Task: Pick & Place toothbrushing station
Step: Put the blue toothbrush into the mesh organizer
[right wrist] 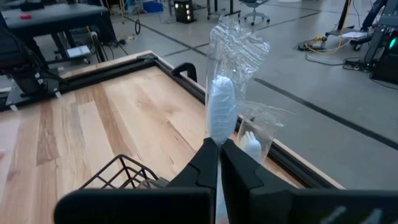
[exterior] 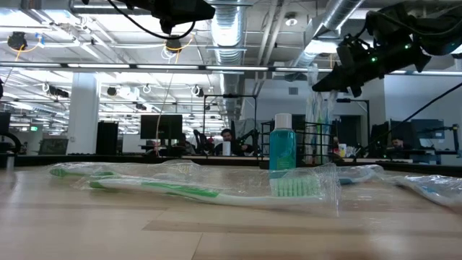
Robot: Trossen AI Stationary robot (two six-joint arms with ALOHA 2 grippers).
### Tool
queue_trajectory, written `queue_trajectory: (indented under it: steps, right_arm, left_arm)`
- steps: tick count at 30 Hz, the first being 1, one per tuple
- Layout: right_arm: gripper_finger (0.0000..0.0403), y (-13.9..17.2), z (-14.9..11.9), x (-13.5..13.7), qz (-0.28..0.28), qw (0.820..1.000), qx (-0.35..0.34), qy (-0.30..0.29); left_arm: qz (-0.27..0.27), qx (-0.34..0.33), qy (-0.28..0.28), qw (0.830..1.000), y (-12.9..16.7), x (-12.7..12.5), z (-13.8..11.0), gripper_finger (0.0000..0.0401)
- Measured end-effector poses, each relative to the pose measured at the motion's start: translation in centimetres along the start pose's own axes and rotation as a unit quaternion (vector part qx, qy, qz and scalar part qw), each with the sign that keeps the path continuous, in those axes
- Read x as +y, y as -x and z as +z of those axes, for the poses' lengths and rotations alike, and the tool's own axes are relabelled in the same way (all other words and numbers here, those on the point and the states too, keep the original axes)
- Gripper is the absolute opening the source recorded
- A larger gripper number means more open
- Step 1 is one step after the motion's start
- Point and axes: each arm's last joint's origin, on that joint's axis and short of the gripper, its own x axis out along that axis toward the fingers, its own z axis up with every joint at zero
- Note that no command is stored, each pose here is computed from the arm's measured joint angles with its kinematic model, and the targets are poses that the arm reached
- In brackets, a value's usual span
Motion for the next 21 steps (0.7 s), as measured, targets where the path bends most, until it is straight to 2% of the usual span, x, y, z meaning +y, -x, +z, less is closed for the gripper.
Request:
queue_trajectory:
  steps: [7,21]
  right_arm:
    - [0.0007,0.0,-0.08,0.07,0.012,1.0,0.003,-0.002]
    - [0.0094,0.0,0.0,0.18,0.029,1.0,0.005,0.01]
  left_arm:
    - [0.0,0.0,0.0,1.0,0.0,0.0,0.0,0.004]
    - [0.0,0.0,0.0,1.0,0.0,0.0,0.0,0.004]
